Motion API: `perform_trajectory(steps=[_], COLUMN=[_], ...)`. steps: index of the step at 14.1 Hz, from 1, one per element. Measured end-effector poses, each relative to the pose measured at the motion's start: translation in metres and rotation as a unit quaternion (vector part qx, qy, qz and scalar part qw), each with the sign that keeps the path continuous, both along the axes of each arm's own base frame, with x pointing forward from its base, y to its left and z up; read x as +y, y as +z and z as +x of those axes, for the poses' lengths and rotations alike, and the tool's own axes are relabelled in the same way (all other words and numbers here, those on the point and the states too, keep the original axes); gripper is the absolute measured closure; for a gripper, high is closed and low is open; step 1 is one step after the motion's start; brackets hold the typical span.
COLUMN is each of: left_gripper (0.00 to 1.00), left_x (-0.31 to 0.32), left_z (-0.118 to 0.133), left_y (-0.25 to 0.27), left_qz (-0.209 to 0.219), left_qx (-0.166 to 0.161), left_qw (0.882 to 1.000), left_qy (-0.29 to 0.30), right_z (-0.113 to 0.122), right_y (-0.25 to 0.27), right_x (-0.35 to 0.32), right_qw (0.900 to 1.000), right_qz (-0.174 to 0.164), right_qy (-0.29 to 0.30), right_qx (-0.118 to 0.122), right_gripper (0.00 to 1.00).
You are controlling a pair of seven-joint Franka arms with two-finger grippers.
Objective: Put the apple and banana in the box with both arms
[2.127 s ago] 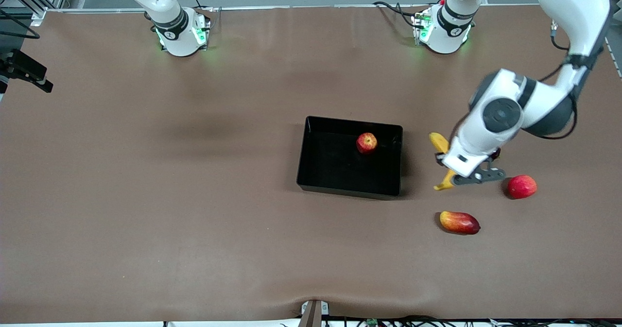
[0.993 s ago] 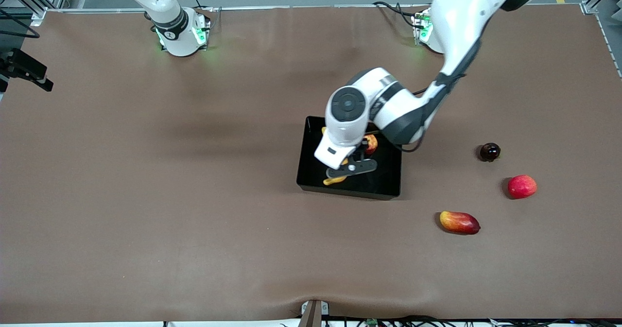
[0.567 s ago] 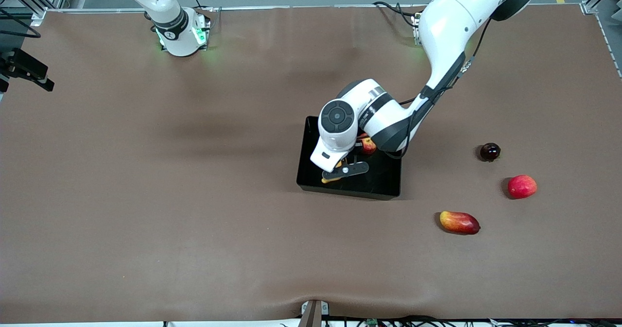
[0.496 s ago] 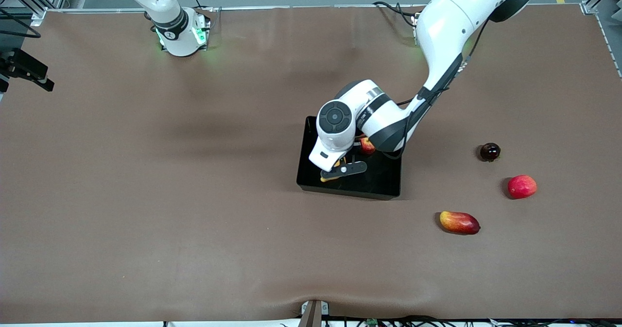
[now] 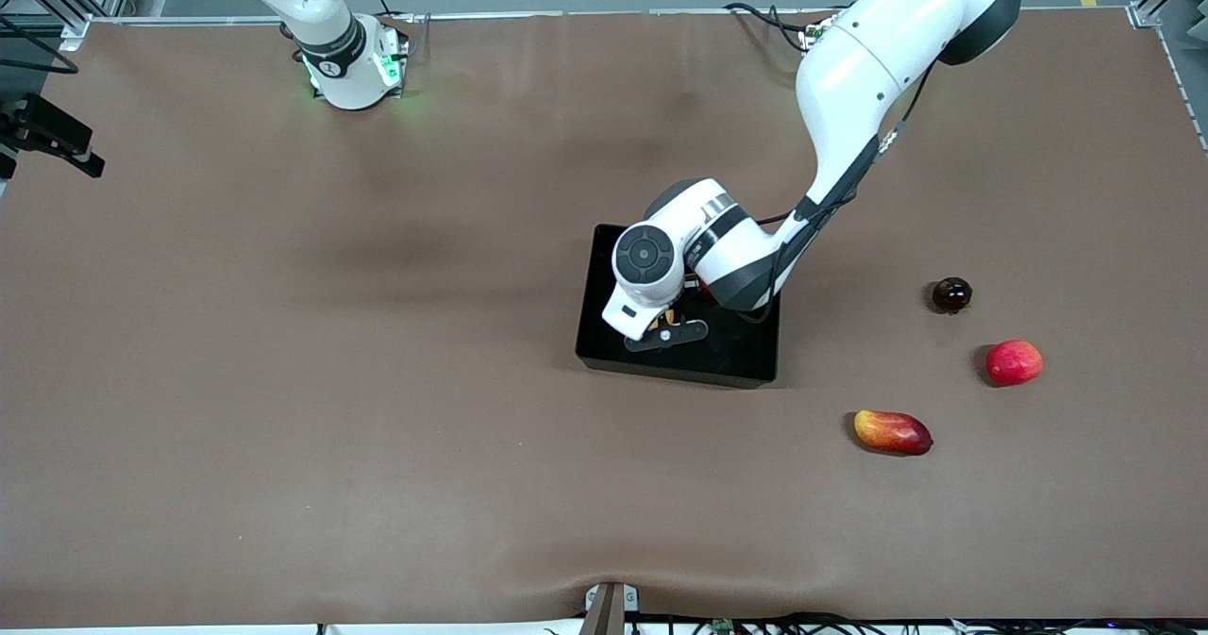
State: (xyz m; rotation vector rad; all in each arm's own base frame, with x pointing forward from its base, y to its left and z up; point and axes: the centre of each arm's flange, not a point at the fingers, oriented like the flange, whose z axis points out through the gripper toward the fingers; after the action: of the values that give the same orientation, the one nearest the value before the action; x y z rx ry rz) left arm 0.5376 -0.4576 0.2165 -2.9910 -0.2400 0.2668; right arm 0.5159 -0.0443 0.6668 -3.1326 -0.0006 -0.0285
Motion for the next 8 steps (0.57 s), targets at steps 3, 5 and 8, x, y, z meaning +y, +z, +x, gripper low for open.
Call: perform_trajectory(steps=[3,5,8], left_gripper=[0.51,0.3,0.01], left_x=[0.008,0.012,0.032], left_z=[0.008,0.017,0.04], left_y=[-0.002,0.004,0.043], left_qz=[0.014,0.016,0.019], left_qx=[-0.016,-0.028,-0.047], left_qw=[1.0,0.999,0.999], left_qy=[-0.008,-0.01,-0.004], right_z=[0.0,0.001,0.0], right_y=[0.0,-0.001,-0.001], right_x=[-0.001,-0.001,-0.008], right_qw=[1.0,1.0,1.0], right_qz=[0.0,0.0,0.001], right_qy=[-0.001,-0.001,-0.008], right_qx=[0.0,0.001,0.0], right_gripper=[0.0,0.0,0.0])
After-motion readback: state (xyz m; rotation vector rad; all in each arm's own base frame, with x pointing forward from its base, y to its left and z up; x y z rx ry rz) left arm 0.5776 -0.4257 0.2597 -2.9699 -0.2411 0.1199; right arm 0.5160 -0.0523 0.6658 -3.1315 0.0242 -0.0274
